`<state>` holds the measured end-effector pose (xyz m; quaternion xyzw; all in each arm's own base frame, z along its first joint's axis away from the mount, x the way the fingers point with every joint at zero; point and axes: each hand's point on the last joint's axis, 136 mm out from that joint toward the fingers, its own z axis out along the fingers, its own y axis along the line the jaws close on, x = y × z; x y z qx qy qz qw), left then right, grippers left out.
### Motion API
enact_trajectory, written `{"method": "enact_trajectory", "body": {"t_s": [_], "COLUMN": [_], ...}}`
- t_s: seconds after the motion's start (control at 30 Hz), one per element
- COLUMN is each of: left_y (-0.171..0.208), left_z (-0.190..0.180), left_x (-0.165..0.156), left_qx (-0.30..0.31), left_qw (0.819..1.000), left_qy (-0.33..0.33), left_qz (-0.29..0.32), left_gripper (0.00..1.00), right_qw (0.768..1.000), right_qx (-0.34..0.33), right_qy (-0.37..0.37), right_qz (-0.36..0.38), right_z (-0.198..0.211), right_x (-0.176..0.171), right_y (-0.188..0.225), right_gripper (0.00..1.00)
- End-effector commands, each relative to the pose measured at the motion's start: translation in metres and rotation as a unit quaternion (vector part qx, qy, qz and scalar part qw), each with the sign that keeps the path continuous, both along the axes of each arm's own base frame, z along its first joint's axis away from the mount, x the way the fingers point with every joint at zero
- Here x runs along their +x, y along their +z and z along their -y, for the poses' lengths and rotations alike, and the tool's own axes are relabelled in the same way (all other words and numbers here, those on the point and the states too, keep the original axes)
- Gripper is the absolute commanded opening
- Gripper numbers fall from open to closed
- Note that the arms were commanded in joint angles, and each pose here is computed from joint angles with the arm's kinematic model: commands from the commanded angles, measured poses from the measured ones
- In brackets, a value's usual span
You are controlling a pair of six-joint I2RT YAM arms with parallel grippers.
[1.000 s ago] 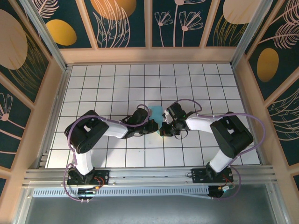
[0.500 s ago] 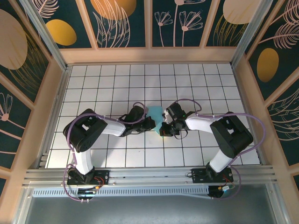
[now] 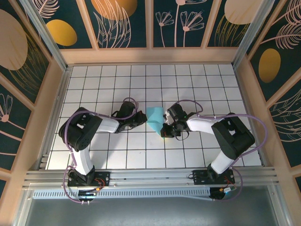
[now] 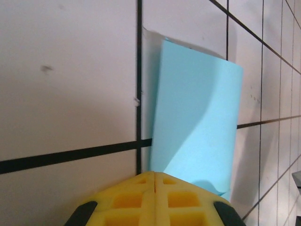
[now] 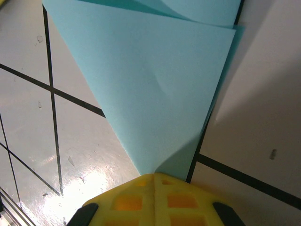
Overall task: Fold a paper plane with a square sheet of paper (fold left side to right side)
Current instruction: Third fold the triangle at the center of the table.
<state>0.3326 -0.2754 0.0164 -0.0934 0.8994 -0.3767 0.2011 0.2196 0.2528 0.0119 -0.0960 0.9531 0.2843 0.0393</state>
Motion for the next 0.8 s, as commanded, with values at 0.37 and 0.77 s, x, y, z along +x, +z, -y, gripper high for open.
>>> {"method": "enact_trajectory", "body": {"t_s": [0.37,0.77], "left_y": [0.048,-0.003], "left_z": [0.031,0.044], "left_x": [-0.038,-0.042], "left_qx": [-0.037,0.020], "left_qw": [0.992,0.995], "left_qy": [-0.096,-0.096], "left_qz": [0.079,0.022], "left_gripper": [0.00,0.00], "right_qw": [0.990,0.992], "right_qx": [-0.132,-0.124], "right_qy": [-0.025,-0.024], "right_qz": [-0.033,-0.030], "right_z": [0.051,0.047], "right_x": [-0.018,-0.016], "right_y": [-0.045,-0.042], "right_gripper": [0.00,0.00]}}
